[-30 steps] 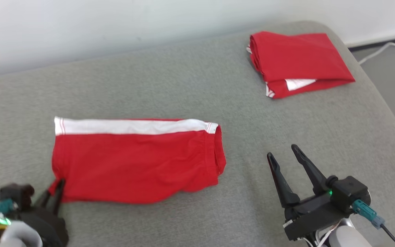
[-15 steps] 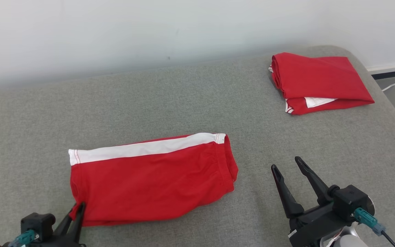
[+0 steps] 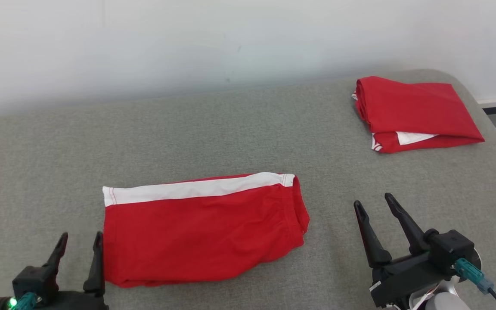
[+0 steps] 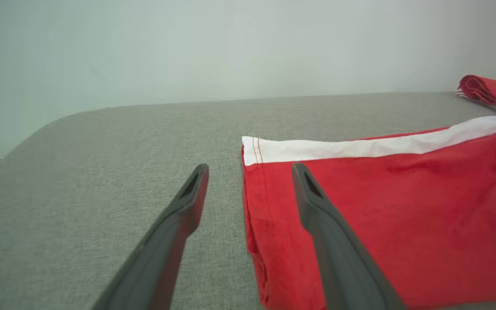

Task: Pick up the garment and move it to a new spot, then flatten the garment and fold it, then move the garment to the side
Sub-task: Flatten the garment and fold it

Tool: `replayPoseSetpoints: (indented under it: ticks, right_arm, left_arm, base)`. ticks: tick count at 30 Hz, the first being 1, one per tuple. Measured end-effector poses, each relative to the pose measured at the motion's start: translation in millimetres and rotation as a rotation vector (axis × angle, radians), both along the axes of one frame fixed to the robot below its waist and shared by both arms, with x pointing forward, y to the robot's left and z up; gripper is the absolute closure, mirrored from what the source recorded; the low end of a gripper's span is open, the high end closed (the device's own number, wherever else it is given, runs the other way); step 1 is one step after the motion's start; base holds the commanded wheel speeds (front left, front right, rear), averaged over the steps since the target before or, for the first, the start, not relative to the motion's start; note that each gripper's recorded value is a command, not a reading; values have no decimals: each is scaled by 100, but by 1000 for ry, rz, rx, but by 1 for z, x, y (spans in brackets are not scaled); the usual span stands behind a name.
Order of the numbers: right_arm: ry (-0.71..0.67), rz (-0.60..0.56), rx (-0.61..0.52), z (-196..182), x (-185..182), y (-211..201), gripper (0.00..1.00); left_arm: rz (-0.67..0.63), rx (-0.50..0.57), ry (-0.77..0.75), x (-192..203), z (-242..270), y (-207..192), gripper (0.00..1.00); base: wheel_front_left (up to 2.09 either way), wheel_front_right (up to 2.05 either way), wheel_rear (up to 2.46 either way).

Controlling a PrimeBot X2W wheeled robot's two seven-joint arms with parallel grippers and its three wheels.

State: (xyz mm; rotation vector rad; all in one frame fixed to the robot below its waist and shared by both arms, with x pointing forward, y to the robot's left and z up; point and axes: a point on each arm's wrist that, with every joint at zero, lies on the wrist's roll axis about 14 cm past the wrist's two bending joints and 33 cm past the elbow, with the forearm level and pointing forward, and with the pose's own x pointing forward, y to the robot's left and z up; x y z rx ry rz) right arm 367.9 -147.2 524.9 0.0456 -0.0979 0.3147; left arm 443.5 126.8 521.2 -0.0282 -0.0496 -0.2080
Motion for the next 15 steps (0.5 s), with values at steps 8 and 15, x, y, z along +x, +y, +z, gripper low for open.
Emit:
replayPoseSetpoints:
  ticks: [8, 15]
  right_arm:
    - [-10, -22, 1, 1, 1, -2, 0]
    - [-16, -28, 9, 1, -1, 3, 0]
  left_arm:
    - [91, -9, -161, -18, 45, 16, 0]
    - [161, 2, -268, -43, 72, 26, 0]
  base:
    - [0, 0, 0]
    - [0, 0, 0]
